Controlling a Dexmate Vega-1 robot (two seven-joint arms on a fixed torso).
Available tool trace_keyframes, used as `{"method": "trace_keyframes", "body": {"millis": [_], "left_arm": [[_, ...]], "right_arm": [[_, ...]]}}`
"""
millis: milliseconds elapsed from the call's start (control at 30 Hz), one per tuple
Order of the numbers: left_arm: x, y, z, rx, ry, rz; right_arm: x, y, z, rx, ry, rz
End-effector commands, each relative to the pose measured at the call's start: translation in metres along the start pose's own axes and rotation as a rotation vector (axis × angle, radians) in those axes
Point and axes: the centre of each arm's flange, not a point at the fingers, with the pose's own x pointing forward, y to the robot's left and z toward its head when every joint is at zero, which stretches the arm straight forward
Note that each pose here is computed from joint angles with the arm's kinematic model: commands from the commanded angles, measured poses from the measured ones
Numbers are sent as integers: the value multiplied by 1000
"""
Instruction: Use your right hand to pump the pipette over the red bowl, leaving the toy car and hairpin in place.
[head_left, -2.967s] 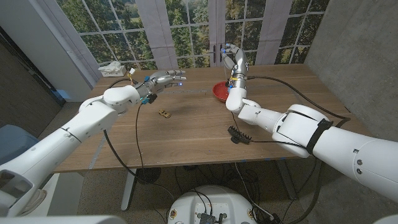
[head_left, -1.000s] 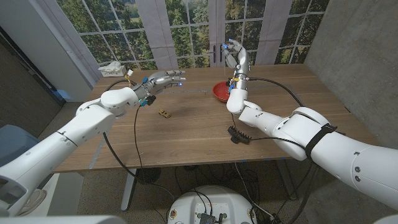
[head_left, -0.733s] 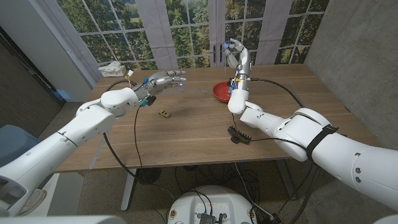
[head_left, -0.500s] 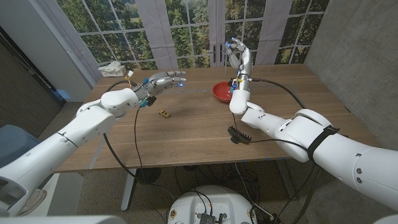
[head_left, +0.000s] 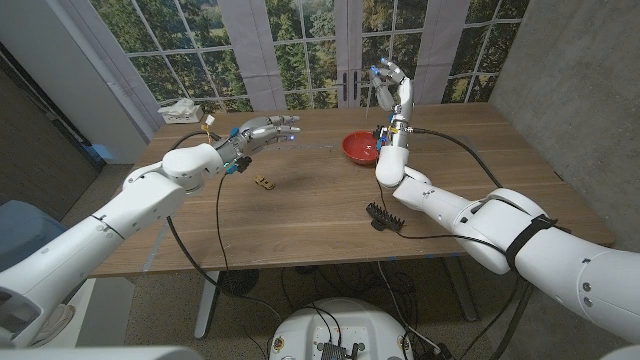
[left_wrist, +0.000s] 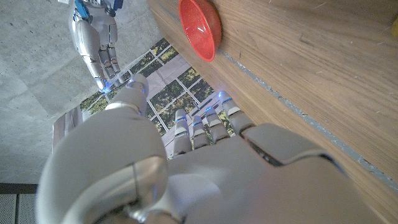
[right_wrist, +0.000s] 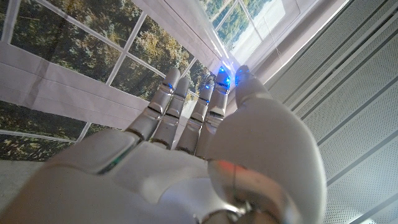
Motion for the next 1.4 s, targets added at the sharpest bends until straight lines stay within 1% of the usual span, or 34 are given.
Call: {"method": "trace_keyframes", "body": {"millis": [33, 267, 500, 633, 900, 1133, 1267, 1400], "left_arm": [[-4, 0, -1, 0, -3, 4], [-6, 0, -1, 0, -6, 5], [-9, -1, -1, 2, -6, 7], [-10, -2, -2, 0, -5, 4], [-13, -4, -2, 4, -4, 2], [-14, -6, -2, 3, -6, -3], [-15, -8, -2, 3, -8, -5], [-18, -10, -2, 3, -10, -4]], "right_arm": [[-2, -18, 4, 27, 49, 9], [-3, -26, 5, 46, 92, 13], [-5, -34, 8, 61, 138, 32], [-6, -38, 8, 66, 168, 55], [-12, -52, 5, 96, 241, 70], [-15, -62, 8, 95, 293, 70], [-16, -68, 10, 111, 331, 84], [-17, -74, 11, 119, 353, 98]]}}
